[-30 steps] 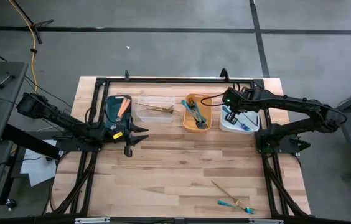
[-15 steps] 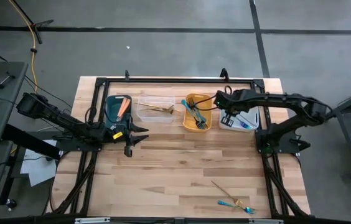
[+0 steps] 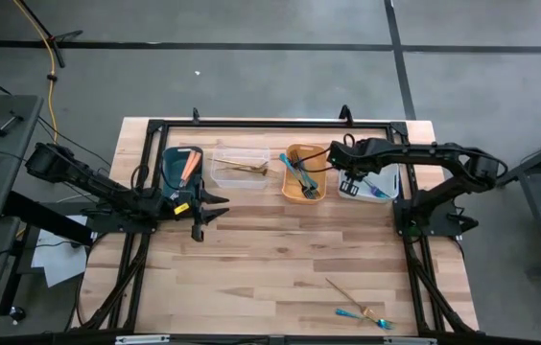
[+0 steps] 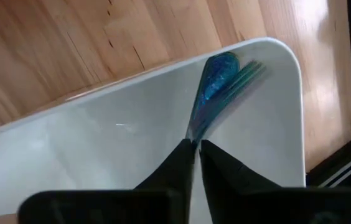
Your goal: Sort silverware by color (type)
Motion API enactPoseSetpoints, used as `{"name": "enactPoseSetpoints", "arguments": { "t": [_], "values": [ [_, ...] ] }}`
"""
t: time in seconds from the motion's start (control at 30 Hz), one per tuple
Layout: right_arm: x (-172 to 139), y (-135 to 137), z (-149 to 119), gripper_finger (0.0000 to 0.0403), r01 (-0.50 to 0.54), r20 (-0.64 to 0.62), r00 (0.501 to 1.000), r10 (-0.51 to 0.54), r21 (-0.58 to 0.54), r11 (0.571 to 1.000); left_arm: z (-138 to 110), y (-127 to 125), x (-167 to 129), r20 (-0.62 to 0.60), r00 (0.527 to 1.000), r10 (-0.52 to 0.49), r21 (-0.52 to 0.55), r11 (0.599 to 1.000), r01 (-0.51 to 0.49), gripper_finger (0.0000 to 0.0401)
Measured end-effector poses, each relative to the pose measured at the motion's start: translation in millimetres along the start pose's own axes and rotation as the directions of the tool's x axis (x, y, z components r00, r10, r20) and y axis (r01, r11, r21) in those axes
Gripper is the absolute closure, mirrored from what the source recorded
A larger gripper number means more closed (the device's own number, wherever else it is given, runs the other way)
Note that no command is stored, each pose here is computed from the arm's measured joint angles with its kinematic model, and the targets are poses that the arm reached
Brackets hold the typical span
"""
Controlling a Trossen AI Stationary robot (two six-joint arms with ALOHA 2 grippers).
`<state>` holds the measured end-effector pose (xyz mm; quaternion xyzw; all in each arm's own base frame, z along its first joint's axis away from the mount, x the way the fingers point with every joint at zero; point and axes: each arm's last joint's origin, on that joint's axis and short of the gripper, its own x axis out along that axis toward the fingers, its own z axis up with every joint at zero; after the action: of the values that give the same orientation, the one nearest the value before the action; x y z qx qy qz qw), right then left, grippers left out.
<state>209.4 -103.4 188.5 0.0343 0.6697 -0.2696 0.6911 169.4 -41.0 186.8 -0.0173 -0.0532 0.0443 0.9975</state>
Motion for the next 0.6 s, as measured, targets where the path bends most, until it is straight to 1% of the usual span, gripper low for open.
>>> {"name": "enactPoseSetpoints", "arguments": {
  "t": [0.17, 0.27, 0.37, 0.47, 0.53, 0.6],
  "values": [
    [0, 0, -1, 0.0338, -0.001, -0.014, 1.0, 0.001, 0.002, 1.0, 0, 0, 0, 0.001, 1.0, 0.0, 0.0, 1.0, 0.0, 0.029],
    [0, 0, -7, 0.0303, -0.001, -0.066, 0.998, 0.0, -0.009, 1.0, 0, 0, 0, 0.0, 1.0, 0.0, 0.0, 1.0, 0.0, 0.029],
    [-3, -1, -16, 0.027, -0.001, -0.144, 0.99, -0.002, -0.023, 1.0, 0, 0, 0, 0.0, 1.0, 0.0, 0.0, 1.0, 0.0, 0.029],
    [-10, -2, -25, 0.0246, -0.018, -0.185, 0.982, 0.019, 0.009, 1.0, 0, 0, 0, 0.002, 1.0, 0.0, -0.001, 1.0, 0.0, 0.029],
    [-18, -2, -29, 0.0235, -0.061, -0.163, 0.984, 0.067, 0.041, 0.997, 0, 0, 0, 0.003, 1.0, 0.0, -0.001, 1.0, 0.0, 0.029],
    [-28, 1, -31, 0.0229, -0.123, -0.092, 0.987, 0.129, 0.067, 0.99, 1, 0, 0, 0.006, 1.0, 0.0, -0.002, 1.0, 0.0, 0.029]
  ]
}}
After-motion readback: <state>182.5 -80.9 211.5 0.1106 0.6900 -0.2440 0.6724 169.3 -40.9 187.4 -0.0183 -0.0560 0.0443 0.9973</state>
